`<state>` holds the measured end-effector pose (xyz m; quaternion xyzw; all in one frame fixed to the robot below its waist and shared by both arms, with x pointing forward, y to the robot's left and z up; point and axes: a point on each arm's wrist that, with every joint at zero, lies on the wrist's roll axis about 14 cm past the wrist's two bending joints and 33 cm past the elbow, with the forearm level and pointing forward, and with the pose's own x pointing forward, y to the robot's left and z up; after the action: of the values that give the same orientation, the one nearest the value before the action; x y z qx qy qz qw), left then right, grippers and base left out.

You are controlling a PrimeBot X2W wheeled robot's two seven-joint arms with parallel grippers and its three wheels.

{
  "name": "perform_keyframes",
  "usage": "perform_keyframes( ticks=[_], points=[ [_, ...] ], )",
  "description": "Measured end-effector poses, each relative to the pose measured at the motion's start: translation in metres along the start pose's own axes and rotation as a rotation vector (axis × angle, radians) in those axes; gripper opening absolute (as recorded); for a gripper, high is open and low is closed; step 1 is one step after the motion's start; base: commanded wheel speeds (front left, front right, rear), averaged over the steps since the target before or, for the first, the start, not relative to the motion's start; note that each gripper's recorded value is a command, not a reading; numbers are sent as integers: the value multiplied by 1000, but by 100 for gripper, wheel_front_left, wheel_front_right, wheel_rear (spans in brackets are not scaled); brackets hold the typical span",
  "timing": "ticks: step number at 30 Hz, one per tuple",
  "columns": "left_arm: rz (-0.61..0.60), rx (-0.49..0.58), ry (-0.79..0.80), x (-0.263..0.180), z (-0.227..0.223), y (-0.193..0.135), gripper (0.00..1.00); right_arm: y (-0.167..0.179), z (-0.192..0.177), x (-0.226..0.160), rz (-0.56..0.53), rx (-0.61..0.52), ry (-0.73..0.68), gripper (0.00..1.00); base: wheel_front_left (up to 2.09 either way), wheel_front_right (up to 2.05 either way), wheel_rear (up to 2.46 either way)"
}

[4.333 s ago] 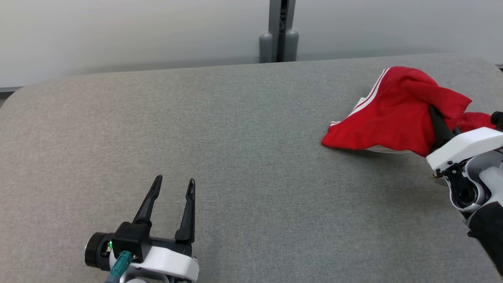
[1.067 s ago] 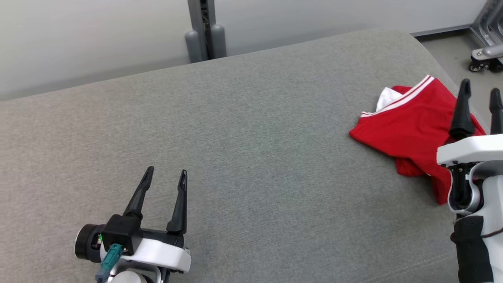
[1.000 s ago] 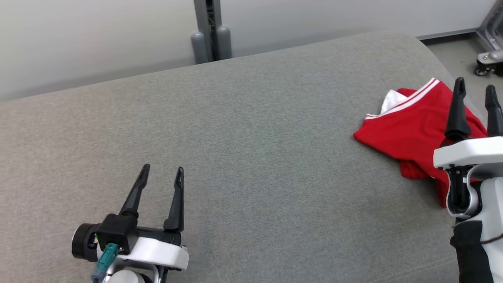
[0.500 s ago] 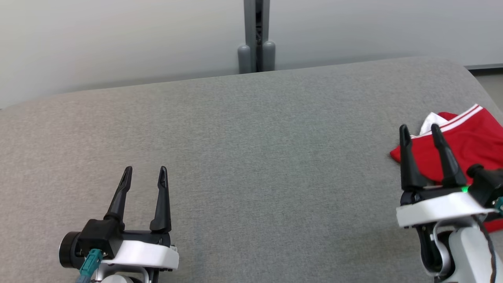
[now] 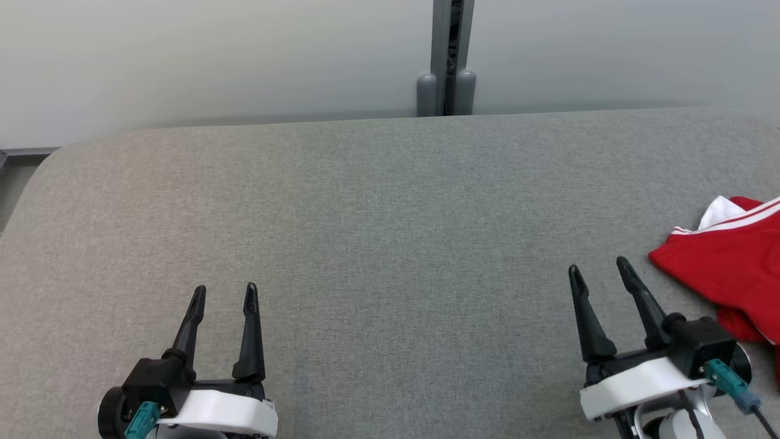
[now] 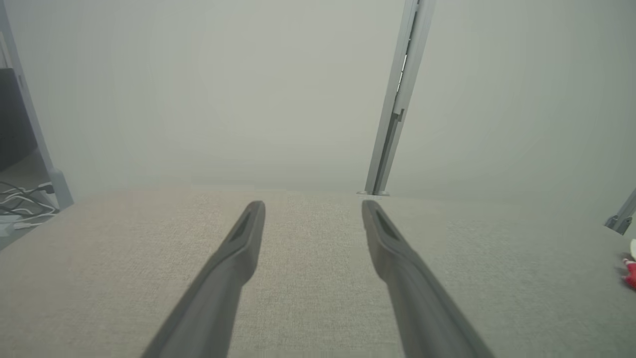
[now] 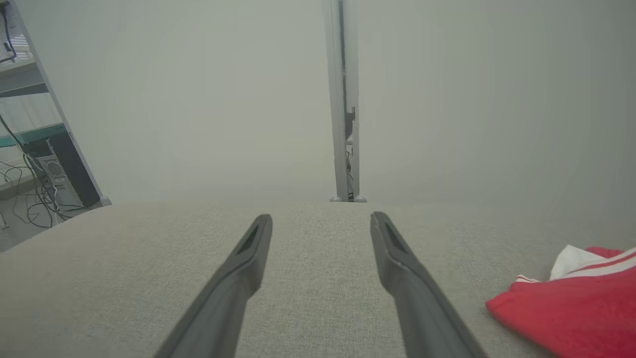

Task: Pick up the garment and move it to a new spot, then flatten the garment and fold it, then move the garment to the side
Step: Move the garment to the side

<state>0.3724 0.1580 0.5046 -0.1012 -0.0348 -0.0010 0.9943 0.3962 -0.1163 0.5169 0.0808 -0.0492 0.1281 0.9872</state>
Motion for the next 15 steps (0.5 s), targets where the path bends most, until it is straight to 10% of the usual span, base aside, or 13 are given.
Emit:
perform_keyframes(
  ticks=[15],
  points=[
    [63, 14, -9, -9, 4, 16, 100, 8, -10, 1, 11, 11, 25, 100, 0, 0, 0]
  ],
)
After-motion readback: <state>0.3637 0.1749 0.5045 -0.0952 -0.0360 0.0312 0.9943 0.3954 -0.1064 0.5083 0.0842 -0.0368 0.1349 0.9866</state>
